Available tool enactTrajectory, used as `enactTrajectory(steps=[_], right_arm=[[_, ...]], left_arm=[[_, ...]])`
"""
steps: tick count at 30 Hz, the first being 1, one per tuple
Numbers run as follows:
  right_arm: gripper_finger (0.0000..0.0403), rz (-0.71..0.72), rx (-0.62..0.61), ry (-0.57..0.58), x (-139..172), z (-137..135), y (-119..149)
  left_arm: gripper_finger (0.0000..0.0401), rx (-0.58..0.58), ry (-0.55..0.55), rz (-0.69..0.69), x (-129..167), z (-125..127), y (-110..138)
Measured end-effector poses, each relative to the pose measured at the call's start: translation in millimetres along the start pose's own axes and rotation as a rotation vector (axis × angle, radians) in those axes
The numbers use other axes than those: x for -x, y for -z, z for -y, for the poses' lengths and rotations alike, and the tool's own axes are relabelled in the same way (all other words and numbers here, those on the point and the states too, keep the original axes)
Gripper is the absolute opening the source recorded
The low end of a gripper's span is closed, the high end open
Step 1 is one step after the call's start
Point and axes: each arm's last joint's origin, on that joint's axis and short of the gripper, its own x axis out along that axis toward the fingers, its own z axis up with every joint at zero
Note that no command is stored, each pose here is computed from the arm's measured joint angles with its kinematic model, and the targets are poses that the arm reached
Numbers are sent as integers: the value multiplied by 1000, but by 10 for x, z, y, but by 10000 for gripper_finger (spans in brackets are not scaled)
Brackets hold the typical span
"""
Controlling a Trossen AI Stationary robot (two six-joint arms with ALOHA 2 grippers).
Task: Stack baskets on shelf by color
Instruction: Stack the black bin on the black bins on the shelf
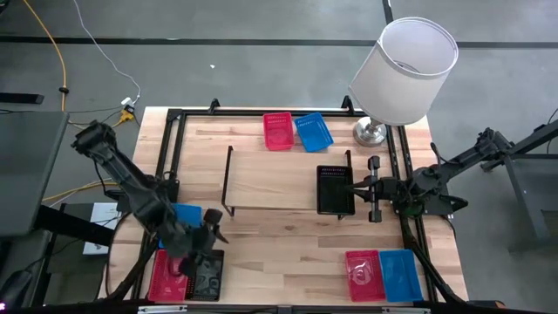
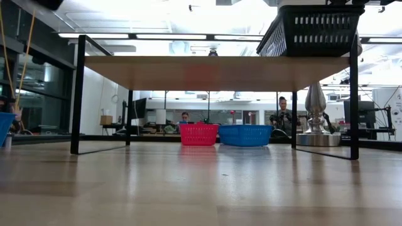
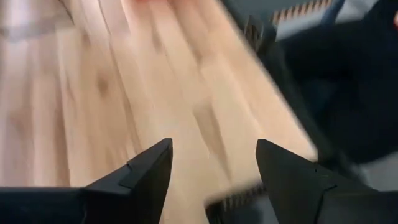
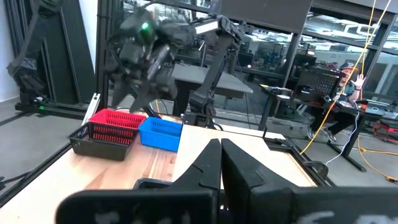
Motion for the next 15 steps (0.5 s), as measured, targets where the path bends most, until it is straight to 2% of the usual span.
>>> enactTrajectory(steps=[4, 8, 15], right_arm=[[0, -3, 2, 0, 0, -1, 4], [0, -19, 7, 19, 0, 3, 16], [0, -50, 20, 69, 1, 15, 40]], left_arm=[[225, 49, -47, -171, -149, 92, 191], [225, 90, -93, -277, -282, 147, 315], [225, 181, -61, -423, -501, 229, 450]])
